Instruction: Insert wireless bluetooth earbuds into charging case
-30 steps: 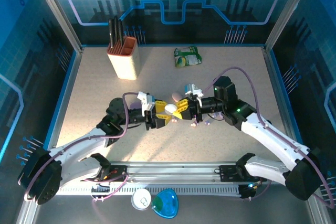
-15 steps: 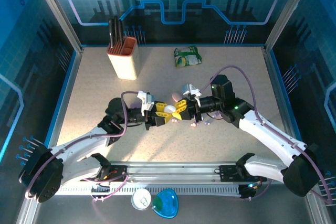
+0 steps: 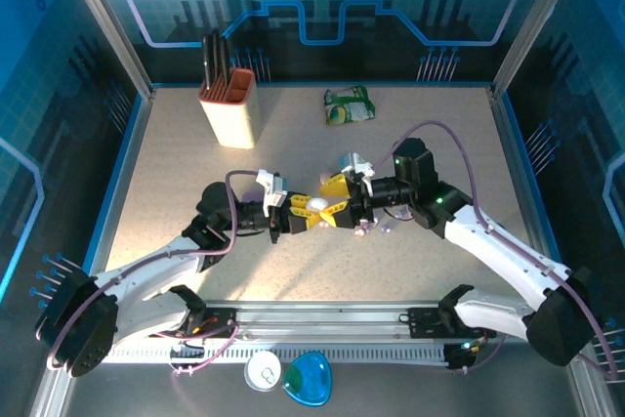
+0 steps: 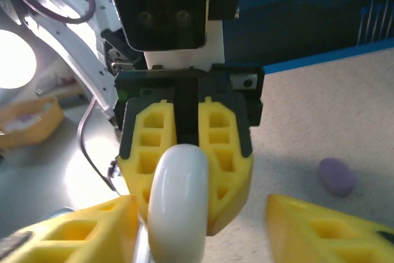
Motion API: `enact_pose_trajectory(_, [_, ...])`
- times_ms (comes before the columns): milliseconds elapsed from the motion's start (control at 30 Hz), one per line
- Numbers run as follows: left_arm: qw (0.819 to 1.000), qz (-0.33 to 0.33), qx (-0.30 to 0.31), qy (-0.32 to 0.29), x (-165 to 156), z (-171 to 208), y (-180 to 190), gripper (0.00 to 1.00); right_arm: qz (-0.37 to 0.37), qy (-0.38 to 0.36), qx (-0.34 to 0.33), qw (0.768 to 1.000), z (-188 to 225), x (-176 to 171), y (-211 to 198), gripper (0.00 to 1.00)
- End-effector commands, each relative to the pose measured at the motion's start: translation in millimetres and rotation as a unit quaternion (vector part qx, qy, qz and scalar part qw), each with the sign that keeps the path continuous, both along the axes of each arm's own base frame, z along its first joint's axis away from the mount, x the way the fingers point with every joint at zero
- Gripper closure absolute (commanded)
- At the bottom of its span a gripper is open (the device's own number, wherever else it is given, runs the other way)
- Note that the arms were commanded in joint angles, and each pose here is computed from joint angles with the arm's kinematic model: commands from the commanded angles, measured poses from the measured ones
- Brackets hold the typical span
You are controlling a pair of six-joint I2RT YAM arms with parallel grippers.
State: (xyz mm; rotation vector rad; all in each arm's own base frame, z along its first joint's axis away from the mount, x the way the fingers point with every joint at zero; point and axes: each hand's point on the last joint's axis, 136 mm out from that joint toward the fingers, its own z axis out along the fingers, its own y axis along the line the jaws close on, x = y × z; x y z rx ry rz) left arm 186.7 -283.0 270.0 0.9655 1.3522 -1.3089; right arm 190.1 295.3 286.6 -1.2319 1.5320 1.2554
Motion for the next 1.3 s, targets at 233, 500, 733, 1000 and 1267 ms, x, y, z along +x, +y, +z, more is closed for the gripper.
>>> enact_pose_trajectory(233, [0.998, -0.008, -0.007, -0.065, -8, 4, -1, 1.00, -0.162, 0.016, 0.015, 0.987, 10, 65, -23, 0.26])
enact_pose_trajectory(500, [0.991, 0.041, 0.019, -0.126, 1, -15, 4, 0.96, -0.299, 0.035, 0.017, 0.953, 3, 103, -58, 0.25])
enact_pose_trajectory(733, [0.991, 0.080, 0.008, -0.111, 13, -9, 8, 0.94, -0.472, 0.157, -0.078, 0.864, -64, 136, -123, 0.23])
enact_pose_trajectory(1000, [0.992, 0.089, 0.002, -0.087, 19, -1, 7, 0.94, -0.496, 0.252, -0.212, 0.804, -140, 115, -146, 0.25])
enact_pose_trajectory(1267, [0.991, 0.091, 0.002, -0.101, 17, 1, 9, 0.96, -0.506, 0.349, -0.320, 0.722, -203, 88, -165, 0.42])
